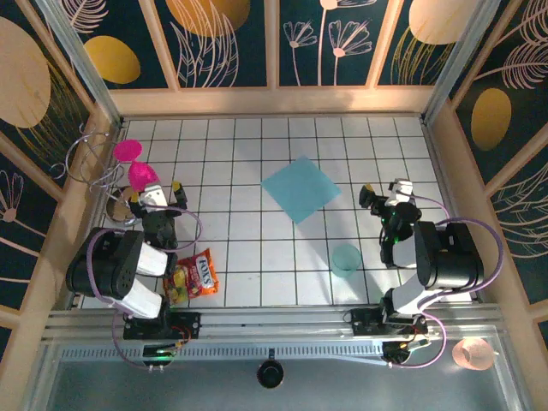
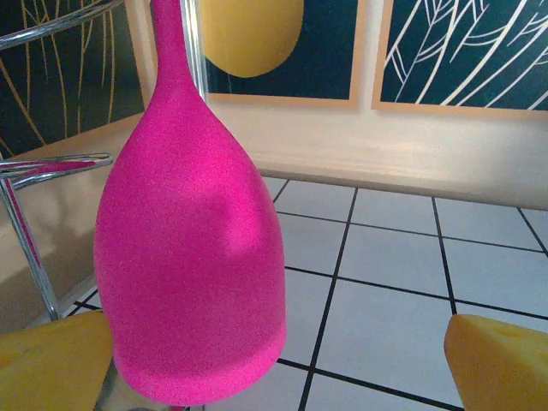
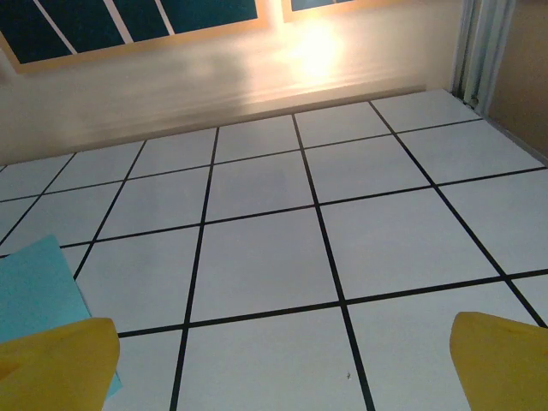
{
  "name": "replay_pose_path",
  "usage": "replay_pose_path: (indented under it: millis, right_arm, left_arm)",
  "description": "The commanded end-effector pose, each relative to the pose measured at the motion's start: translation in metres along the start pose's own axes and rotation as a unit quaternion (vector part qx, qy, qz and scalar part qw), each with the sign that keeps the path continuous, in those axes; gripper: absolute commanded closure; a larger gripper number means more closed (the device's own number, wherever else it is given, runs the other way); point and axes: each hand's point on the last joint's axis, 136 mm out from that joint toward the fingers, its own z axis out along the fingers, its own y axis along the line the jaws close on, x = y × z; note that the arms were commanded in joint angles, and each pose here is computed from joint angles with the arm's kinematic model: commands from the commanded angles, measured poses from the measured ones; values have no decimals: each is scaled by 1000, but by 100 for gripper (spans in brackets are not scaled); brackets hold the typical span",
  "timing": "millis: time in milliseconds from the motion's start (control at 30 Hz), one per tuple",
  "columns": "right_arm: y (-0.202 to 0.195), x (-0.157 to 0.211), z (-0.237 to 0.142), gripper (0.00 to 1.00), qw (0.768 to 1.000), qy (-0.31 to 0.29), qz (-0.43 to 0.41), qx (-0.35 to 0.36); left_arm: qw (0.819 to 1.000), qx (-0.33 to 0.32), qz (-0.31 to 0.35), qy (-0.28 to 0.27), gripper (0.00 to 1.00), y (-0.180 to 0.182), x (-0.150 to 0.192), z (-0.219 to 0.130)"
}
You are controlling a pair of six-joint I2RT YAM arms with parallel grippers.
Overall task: Fold a paper plane with a square sheet of paper (pick it up from the middle)
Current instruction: Move the square sheet of paper to the center of the table.
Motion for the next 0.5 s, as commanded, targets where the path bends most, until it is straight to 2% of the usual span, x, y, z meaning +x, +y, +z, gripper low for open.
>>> replay_pose_path:
  millis: [0, 467]
  right_arm:
    - [1, -17, 2, 1, 999, -32, -10, 4]
    - [1, -17, 3, 1, 999, -32, -8, 3]
  left_arm:
    - [1000, -9, -13, -11, 1, 4, -7, 0]
    - [1000, -9, -14, -9, 1, 4, -6, 1]
